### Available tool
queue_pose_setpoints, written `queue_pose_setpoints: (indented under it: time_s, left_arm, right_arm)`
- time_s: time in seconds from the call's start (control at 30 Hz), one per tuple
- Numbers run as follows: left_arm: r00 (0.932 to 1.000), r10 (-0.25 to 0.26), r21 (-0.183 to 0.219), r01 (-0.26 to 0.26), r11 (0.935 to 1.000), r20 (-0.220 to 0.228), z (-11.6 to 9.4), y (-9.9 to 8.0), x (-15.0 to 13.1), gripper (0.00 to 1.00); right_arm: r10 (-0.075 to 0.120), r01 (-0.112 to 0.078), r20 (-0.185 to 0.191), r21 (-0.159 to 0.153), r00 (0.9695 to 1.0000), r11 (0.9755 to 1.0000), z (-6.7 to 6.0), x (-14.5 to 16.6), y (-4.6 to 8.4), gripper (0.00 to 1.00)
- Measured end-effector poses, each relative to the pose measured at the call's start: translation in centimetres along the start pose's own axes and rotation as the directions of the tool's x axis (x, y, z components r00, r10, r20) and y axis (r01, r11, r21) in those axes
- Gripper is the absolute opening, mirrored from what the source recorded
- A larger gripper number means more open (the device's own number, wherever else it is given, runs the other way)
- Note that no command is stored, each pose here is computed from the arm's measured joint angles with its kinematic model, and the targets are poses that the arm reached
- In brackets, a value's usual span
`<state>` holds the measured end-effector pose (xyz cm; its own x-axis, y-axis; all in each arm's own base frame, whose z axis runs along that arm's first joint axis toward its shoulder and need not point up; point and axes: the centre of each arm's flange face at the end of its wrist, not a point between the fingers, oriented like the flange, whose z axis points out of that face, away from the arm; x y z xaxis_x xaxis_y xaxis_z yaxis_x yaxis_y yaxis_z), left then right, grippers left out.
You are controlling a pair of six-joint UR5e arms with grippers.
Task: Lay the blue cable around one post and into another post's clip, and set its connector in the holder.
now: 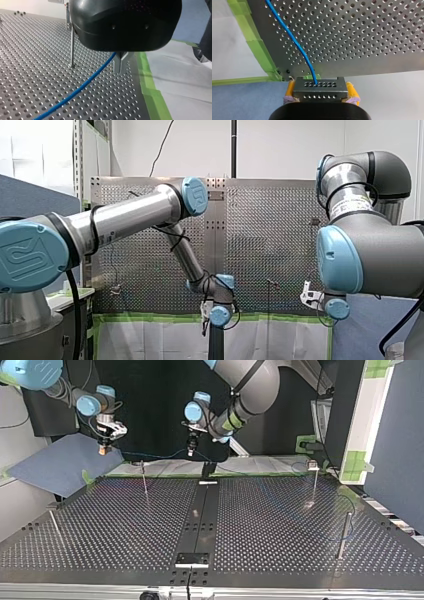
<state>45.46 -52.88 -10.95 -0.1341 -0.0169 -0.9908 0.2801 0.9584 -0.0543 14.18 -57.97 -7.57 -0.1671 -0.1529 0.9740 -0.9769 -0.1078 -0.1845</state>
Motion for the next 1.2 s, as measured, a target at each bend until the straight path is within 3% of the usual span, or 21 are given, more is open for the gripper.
queue_pose_setpoints:
  time_s: [0.27, 0.43, 0.7, 0.97, 1.2]
  left_arm:
    - [0.9999, -0.004, 0.022, 0.004, 0.9997, 0.011, -0.3, -2.4, -0.9, 0.0]
    - [0.9999, -0.005, 0.035, 0.004, 0.9994, 0.016, -0.9, -3.5, -1.4, 0.0]
    - [0.9983, -0.024, 0.056, 0.021, 0.9982, 0.053, -1.1, -5.2, -4.8, 0.0]
    - [0.997, -0.035, 0.055, 0.031, 0.998, 0.069, -0.3, -5.6, -7.0, 0.0]
    - [0.9968, -0.047, 0.055, 0.043, 0.9976, 0.065, -0.1, -5.4, -7.0, 0.0]
  right_arm:
    - [0.008, -0.008, -0.01, -0.011, 0.9999, 0.9999, 1.1, 0.7, 0.6, 0.0]
    - [0.023, -0.024, -0.022, -0.024, 0.9995, 0.9994, 1.3, 1.0, 1.1, 0.0]
    - [0.048, -0.052, -0.05, -0.078, 0.9976, 0.9956, 1.6, 1.5, 2.8, 0.0]
    - [0.065, -0.071, -0.062, -0.103, 0.996, 0.9922, 2.0, 2.0, 3.9, 0.0]
    - [0.062, -0.068, -0.069, -0.1, 0.9957, 0.9926, 2.9, 2.7, 4.0, 0.0]
